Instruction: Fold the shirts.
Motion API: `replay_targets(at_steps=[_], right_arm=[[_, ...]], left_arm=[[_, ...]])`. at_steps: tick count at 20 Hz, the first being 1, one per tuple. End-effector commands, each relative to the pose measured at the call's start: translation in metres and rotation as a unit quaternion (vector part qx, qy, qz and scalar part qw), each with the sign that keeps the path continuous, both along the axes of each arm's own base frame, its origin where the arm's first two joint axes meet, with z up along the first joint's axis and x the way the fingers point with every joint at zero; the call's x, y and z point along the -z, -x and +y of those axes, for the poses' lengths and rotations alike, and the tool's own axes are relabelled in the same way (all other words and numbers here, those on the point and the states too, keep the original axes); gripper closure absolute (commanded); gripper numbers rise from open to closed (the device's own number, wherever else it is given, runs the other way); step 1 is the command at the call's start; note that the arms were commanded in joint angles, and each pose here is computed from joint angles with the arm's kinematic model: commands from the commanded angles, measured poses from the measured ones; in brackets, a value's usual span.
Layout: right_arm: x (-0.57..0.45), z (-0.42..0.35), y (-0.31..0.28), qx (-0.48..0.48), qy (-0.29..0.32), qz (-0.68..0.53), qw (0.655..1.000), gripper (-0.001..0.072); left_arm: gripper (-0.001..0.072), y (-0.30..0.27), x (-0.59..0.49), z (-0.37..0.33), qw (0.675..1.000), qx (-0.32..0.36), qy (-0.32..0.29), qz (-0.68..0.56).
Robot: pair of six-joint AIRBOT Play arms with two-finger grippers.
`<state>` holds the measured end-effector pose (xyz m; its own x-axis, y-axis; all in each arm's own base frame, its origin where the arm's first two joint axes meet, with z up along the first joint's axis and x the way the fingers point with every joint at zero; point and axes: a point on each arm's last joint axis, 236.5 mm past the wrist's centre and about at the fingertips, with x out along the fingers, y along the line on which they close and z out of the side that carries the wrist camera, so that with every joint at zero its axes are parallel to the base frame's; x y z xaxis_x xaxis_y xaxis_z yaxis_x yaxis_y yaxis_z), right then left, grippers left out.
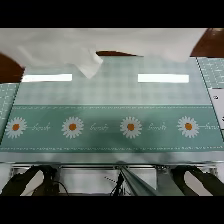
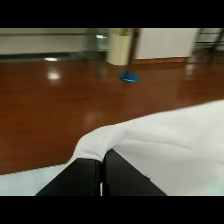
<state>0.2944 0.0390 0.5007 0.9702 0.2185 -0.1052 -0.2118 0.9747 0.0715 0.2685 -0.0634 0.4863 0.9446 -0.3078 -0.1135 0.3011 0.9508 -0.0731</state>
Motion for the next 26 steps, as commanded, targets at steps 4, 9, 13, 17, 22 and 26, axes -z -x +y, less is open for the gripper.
replay_targets(at_steps=[4, 9, 13, 17, 22, 26], right_arm=[[-0.006, -0.004, 0.137, 0.064, 0.032, -0.016, 0.997, 0.069], [0.042, -0.007, 0.148, 0.076, 0.011, 0.067, 0.995, 0.069], [0.114, -0.012, 0.103, 0.065, -0.005, 0.182, 0.981, 0.069], [0.201, -0.018, 0.04, 0.056, -0.037, 0.267, 0.961, 0.069], [0.308, -0.034, -0.058, 0.054, -0.06, 0.347, 0.934, 0.069], [0.384, -0.045, -0.152, 0.06, -0.109, 0.378, 0.918, 0.069]], left_arm=[[0.068, 0.111, -0.022, 0.007, 0.996, -0.066, -0.047, -0.043], [0.068, 0.118, 0.034, 0.005, 0.997, -0.061, -0.045, 0.026], [0.0679, 0.07, 0.125, 0.008, 0.986, -0.04, -0.016, 0.159], [0.068, -0.012, 0.21, 0.014, 0.969, -0.007, 0.002, 0.248], [0.068, -0.126, 0.286, -0.005, 0.944, 0.036, 0.086, 0.317], [0.0679, -0.208, 0.372, -0.018, 0.93, 0.015, 0.107, 0.352]])
